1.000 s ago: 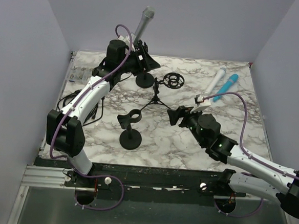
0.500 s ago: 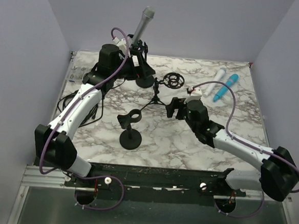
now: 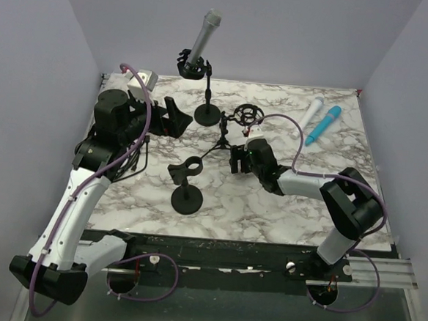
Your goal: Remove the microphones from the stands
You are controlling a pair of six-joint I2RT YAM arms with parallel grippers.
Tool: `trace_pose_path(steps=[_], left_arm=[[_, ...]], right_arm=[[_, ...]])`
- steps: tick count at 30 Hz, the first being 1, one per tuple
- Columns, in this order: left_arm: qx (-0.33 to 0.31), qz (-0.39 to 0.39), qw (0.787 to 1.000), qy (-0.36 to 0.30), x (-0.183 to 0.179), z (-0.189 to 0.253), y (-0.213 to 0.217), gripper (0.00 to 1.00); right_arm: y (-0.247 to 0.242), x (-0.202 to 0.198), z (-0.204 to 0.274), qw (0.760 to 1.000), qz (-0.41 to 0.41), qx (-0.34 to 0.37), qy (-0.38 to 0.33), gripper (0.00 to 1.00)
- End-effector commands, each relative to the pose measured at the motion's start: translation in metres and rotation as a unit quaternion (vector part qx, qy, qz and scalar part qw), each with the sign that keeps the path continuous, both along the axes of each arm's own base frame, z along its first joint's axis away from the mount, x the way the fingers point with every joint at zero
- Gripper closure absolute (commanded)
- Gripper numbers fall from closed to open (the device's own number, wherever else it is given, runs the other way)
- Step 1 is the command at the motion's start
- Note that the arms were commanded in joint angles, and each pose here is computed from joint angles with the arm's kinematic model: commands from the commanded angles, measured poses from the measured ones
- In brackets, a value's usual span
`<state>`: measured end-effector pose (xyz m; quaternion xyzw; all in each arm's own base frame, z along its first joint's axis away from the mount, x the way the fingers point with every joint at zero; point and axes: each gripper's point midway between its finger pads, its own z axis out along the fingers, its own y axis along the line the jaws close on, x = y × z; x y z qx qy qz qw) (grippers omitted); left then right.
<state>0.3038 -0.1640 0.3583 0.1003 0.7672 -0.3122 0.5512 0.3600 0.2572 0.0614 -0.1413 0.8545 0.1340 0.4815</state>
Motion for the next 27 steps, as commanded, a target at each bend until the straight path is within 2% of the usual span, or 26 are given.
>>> trace_pose_path(steps=[1, 6, 10, 13, 23, 27], left_arm=[[0.046, 0.032, 0.998, -0.023, -0.005, -0.012, 0.022, 0.01], [0.035, 0.039, 0.998, -0.036, -0.009, -0.024, 0.024, 0.02], [0.057, 0.058, 0.996, -0.040, -0.007, -0.032, 0.034, 0.01], [0.067, 0.080, 0.993, -0.046, -0.006, -0.035, 0.044, 0.02], [0.076, 0.124, 0.988, -0.051, -0.006, -0.041, 0.064, 0.01], [0.073, 0.131, 0.987, -0.048, -0.005, -0.043, 0.067, 0.01]], right_arm=[[0.003, 0.034, 0.010, 0.998, 0.004, -0.034, -0.047, 0.20], [0.016, 0.050, -0.002, 0.997, 0.040, -0.050, -0.037, 0.20], [0.039, 0.051, -0.008, 0.994, 0.099, -0.039, -0.036, 0.24], [0.054, 0.049, -0.018, 0.988, 0.145, -0.042, -0.023, 0.36], [0.096, 0.035, -0.023, 0.980, 0.193, -0.030, -0.030, 0.66], [0.136, 0.018, -0.028, 0.973, 0.229, -0.029, -0.032, 0.71]])
